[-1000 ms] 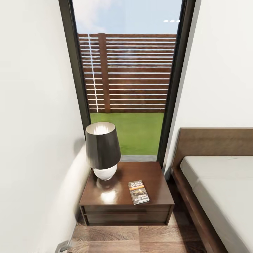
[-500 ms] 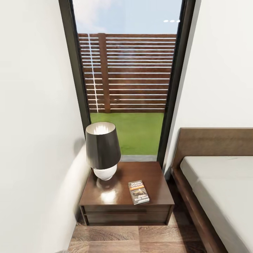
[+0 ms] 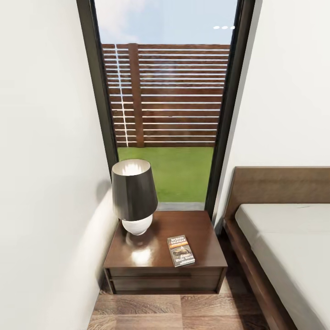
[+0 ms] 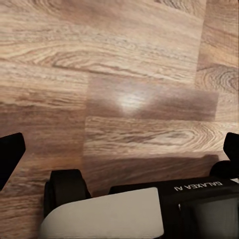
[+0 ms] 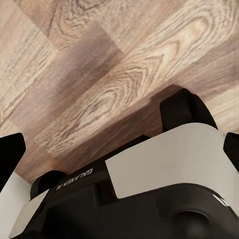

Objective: In the bedroom, move the book from the bed onto either nightstand, and place the two sandals side by side next to the bed.

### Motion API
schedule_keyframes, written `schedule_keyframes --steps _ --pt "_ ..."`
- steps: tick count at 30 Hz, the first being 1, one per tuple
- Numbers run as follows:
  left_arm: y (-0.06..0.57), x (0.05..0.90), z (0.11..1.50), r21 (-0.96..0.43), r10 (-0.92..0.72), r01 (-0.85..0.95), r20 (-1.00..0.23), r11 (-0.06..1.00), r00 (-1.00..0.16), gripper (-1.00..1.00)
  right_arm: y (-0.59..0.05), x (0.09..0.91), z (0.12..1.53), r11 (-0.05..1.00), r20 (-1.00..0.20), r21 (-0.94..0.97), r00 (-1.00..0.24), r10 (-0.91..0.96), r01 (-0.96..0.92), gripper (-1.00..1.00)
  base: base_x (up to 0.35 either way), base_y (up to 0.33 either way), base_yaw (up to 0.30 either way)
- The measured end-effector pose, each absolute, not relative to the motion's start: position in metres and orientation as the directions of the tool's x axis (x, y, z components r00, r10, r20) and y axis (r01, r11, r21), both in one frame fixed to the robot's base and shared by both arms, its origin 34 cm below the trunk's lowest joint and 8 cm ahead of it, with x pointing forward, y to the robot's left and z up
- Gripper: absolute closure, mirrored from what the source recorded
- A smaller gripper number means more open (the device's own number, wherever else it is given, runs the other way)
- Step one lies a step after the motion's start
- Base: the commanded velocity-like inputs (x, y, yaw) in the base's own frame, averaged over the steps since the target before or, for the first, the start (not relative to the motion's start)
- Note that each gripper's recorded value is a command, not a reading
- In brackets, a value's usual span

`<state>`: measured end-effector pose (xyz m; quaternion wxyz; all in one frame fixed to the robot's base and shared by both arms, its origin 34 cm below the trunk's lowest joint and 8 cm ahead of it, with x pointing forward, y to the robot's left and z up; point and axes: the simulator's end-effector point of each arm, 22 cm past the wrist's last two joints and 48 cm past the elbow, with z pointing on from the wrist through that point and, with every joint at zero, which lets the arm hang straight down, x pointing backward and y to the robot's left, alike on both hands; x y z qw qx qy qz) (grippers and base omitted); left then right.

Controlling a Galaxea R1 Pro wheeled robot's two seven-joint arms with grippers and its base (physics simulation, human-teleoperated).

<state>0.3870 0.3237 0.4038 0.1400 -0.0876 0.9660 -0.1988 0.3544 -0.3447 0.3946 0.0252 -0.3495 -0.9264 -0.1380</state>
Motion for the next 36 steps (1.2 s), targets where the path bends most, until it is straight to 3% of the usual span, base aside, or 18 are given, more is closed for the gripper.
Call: schedule_keyframes --steps 36 --pt "0.342 0.323 0.379 -0.312 -0.287 -0.221 -0.183 0.924 -0.94 -1.0 -0.333 0.353 0.393 0.716 0.155 0.245 -0.756 0.636 0.653 -1.0 0.0 0.0 0.0"
